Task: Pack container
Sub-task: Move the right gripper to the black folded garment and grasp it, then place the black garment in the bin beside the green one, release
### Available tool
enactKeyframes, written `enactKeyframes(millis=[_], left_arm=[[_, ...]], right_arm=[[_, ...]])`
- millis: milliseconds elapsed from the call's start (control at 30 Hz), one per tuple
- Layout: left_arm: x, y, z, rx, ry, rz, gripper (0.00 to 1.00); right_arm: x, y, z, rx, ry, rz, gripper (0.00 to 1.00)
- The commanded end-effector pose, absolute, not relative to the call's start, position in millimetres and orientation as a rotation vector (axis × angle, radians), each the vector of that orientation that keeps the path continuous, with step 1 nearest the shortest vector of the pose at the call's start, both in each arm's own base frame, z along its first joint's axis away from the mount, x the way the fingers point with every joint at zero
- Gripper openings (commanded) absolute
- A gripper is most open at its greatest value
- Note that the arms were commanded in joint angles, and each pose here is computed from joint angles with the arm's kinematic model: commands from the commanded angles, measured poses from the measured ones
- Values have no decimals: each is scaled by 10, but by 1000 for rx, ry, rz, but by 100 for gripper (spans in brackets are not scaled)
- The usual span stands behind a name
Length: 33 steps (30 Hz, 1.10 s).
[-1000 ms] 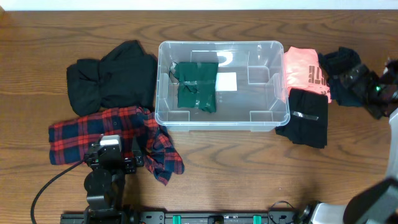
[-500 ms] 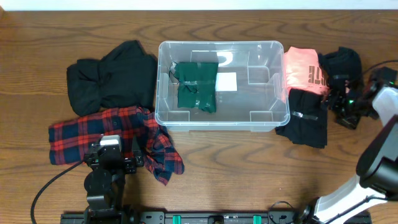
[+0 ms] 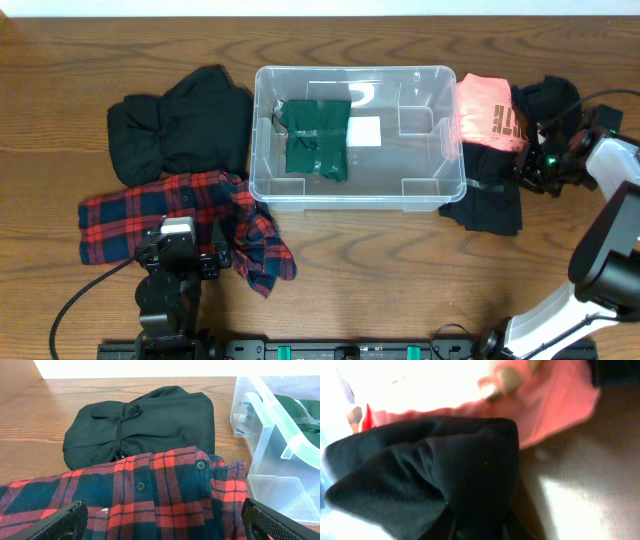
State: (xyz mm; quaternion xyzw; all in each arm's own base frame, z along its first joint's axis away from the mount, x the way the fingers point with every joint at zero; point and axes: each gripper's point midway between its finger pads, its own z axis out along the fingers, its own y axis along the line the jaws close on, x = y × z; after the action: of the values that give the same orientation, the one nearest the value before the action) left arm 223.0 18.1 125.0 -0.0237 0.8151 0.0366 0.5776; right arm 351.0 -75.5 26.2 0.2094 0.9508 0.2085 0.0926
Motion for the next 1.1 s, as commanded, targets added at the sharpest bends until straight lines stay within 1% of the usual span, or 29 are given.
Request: enactKeyframes(millis=[0, 33, 167, 333, 433, 500, 600, 667, 867, 933, 1067], left_arm=[[2229, 205, 1161, -49, 1923, 108, 98], [2229, 205, 1161, -49, 1923, 108, 98], [2229, 205, 1161, -49, 1923, 108, 98], [2229, 205, 1161, -49, 1923, 108, 98], [2229, 205, 1161, -49, 1923, 108, 98], [2229, 205, 1161, -49, 1923, 108, 98], [2229, 205, 1161, -49, 1923, 108, 98], [2229, 205, 1161, -49, 1923, 108, 98], [2229, 205, 1161, -49, 1923, 108, 98], [2229, 205, 1161, -49, 1923, 108, 98], [2229, 205, 1161, -49, 1923, 108, 98]], right_arm=[[3515, -690, 717, 582, 2733, 602, 6], [3518, -664, 876, 577, 2696, 610, 2], [3433, -531, 1589, 523, 2538, 610, 1], [3239, -192, 2443, 355, 2323, 622, 1], [3125, 72, 2793, 260, 2229, 657, 1], [3077, 270, 2914, 216, 2203, 696, 1], [3080, 616, 2973, 142, 2200, 782, 1], [3154, 835, 2958, 148, 2209, 847, 1], [3601, 1380, 2748, 278, 2237, 988, 1], [3761, 1522, 2588, 325, 2262, 1035, 1], [4006, 1708, 2072, 427, 2364, 1070, 1]])
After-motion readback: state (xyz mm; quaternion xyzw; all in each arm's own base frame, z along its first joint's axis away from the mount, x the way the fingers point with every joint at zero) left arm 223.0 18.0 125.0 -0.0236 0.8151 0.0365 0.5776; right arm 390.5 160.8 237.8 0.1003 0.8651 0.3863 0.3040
